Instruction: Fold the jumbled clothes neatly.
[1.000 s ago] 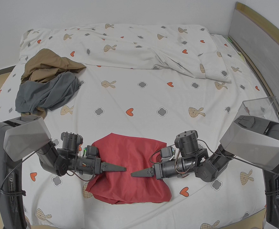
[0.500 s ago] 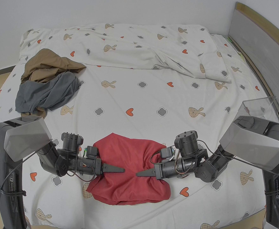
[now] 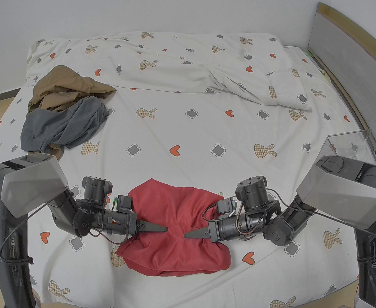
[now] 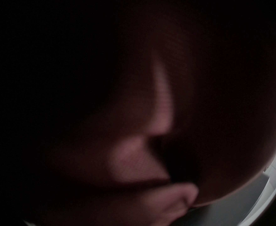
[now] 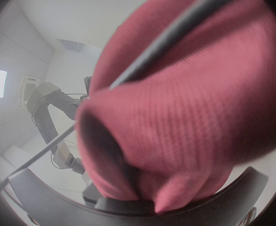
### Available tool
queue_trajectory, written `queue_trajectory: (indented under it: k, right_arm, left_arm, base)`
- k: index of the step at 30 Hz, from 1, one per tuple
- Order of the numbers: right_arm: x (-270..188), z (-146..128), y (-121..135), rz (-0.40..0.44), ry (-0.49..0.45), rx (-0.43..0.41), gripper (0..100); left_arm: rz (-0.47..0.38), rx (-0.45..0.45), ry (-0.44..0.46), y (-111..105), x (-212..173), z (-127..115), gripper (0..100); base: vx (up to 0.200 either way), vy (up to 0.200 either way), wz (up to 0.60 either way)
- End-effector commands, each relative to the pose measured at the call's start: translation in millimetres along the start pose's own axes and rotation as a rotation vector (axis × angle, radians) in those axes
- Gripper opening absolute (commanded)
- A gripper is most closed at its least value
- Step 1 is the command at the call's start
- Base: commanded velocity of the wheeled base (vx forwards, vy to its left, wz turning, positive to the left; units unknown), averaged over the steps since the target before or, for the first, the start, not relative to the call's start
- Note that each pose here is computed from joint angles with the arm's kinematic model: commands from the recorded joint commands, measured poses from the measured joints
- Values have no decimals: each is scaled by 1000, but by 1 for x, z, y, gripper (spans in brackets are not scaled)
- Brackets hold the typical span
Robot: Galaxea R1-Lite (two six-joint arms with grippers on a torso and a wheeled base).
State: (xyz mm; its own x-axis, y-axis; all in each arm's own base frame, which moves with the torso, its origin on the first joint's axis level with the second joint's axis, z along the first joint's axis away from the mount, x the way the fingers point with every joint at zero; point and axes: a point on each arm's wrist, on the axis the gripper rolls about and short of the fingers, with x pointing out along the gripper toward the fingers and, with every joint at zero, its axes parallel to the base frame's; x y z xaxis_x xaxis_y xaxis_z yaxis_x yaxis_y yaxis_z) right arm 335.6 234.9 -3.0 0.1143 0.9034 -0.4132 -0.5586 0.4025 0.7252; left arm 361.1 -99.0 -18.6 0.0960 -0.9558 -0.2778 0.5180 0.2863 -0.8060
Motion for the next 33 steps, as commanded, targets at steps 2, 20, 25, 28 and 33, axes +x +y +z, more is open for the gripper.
queue_trajectory:
  k: [2,20,25,28,33]
  right_arm:
    - [-9,6,15,11,-14,-15,0]
    - [-58,29,79,66,-116,-12,0]
    - [-66,30,89,73,-125,-21,0]
    - [-73,31,100,67,-111,-12,0]
    - [-80,33,116,81,-110,-27,0]
  left_arm:
    - [-4,38,-23,-22,-10,10,0]
    - [-30,-22,-71,-75,-28,29,0]
    - [-38,-26,-83,-87,-32,34,0]
    - [-44,-24,-91,-95,-34,37,0]
    - [-50,-20,-102,-106,-39,40,0]
  base:
    - [0,0,0]
    - [0,0,0]
    - [0,0,0]
    - [0,0,0]
    - [0,0,0]
